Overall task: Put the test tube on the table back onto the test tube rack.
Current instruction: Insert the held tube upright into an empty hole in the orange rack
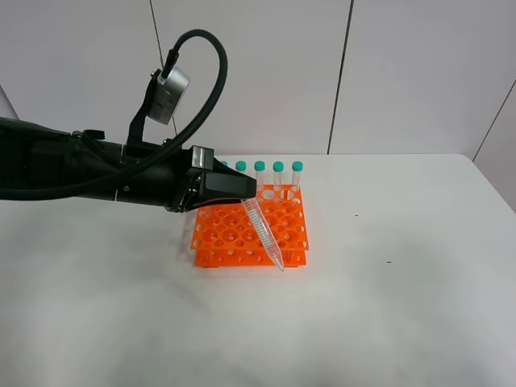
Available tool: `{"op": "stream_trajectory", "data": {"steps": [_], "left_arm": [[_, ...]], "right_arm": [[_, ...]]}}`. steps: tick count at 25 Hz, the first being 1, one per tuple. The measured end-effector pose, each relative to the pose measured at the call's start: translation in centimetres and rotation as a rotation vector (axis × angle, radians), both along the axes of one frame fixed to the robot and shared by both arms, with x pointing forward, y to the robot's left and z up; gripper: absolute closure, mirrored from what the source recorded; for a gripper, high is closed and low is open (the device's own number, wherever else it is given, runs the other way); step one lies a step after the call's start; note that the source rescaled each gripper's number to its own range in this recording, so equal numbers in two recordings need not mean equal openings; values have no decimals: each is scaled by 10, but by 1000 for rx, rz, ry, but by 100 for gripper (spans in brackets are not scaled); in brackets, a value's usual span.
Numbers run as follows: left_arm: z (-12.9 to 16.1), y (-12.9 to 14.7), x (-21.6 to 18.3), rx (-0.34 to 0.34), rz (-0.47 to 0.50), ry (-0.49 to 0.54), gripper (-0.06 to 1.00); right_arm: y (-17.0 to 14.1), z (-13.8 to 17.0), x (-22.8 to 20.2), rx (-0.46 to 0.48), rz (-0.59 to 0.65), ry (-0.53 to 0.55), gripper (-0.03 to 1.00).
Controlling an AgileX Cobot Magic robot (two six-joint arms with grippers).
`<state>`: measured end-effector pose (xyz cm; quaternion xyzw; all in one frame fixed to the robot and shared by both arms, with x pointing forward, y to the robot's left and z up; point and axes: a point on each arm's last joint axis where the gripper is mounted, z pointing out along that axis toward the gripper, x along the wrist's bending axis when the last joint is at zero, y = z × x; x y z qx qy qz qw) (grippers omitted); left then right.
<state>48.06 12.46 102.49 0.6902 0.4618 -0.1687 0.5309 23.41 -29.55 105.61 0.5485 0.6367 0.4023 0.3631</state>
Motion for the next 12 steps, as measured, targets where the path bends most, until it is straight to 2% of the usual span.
{"op": "stream_trajectory", "data": {"steps": [5, 12], "left_arm": [[19, 7, -6, -44, 40, 4, 94], [67, 21, -33, -118, 57, -146, 94]], "right_arm": [[0, 0, 0, 0, 0, 0, -3], [0, 0, 0, 0, 0, 0, -3]]}}
